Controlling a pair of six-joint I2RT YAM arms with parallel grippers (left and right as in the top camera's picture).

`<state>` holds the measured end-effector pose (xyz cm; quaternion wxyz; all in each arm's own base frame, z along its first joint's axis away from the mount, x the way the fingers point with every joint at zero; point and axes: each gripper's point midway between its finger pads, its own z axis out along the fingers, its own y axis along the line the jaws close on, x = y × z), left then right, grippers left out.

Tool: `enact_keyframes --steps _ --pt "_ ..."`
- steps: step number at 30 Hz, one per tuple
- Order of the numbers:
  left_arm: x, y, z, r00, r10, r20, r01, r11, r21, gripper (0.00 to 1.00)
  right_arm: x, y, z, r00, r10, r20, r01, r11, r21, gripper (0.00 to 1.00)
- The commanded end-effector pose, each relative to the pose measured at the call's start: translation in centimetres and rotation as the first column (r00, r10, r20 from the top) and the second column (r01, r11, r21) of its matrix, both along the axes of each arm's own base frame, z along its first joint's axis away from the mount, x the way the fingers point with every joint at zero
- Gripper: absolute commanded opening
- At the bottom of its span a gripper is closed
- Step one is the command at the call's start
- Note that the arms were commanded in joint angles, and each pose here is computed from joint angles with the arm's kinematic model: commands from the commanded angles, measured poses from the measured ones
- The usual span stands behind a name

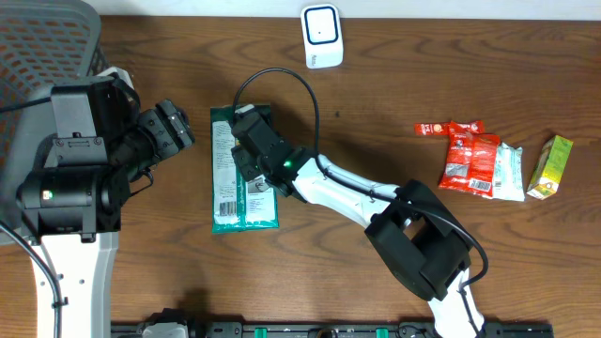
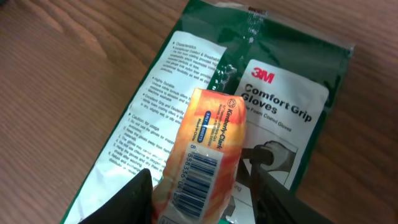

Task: Scan the item barcode

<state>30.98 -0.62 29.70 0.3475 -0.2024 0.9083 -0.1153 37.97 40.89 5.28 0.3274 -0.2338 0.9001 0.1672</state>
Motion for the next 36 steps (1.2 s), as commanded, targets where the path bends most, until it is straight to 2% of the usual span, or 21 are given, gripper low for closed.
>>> enact_keyframes --steps 1,4,7,11,15,19,24,29,36 --pt "0.0 0.2 0.1 1.000 0.004 0.001 -0.004 1.000 0.003 0.85 0.6 -0.4 0.0 0.999 -0.027 0.023 0.028 0.999 -0.022 0.48" --pt "0.0 0.2 0.1 1.000 0.004 0.001 -0.004 1.000 0.003 0.86 0.4 -0.6 -0.2 1.000 -0.027 0.015 0.028 0.999 -0.033 0.48" --pt "0.0 0.2 0.1 1.000 0.004 0.001 -0.004 1.000 0.003 0.85 0.3 -0.5 -0.4 1.000 -0.025 0.011 0.025 0.999 -0.036 0.43" --pt "0.0 0.2 0.1 1.000 0.004 0.001 -0.004 1.000 0.003 0.85 0.2 -0.6 -0.5 1.000 -0.024 0.006 0.025 0.999 -0.042 0.22" --pt "0.0 0.2 0.1 1.000 0.004 0.001 -0.004 1.000 0.003 0.85 0.8 -1.1 0.3 0.999 -0.039 0.015 0.039 0.999 -0.032 0.13" --pt "0.0 0.2 0.1 1.000 0.004 0.001 -0.004 1.000 0.003 0.85 1.6 -3.1 3.7 0.997 -0.073 0.028 0.073 0.997 -0.016 0.01" --pt "0.0 0.2 0.1 1.000 0.004 0.001 -0.004 1.000 0.003 0.86 1.9 -7.3 7.2 0.995 -0.101 0.025 0.102 0.993 -0.065 0.01" --pt "0.0 0.2 0.1 1.000 0.004 0.001 -0.004 1.000 0.003 0.85 1.8 -13.3 7.2 0.992 -0.123 -0.022 0.116 0.969 -0.216 0.02" --pt "0.0 0.2 0.1 1.000 0.004 0.001 -0.004 1.000 0.003 0.85 2.1 -24.4 3.4 0.934 -0.350 -0.067 0.266 0.809 -0.524 0.03"
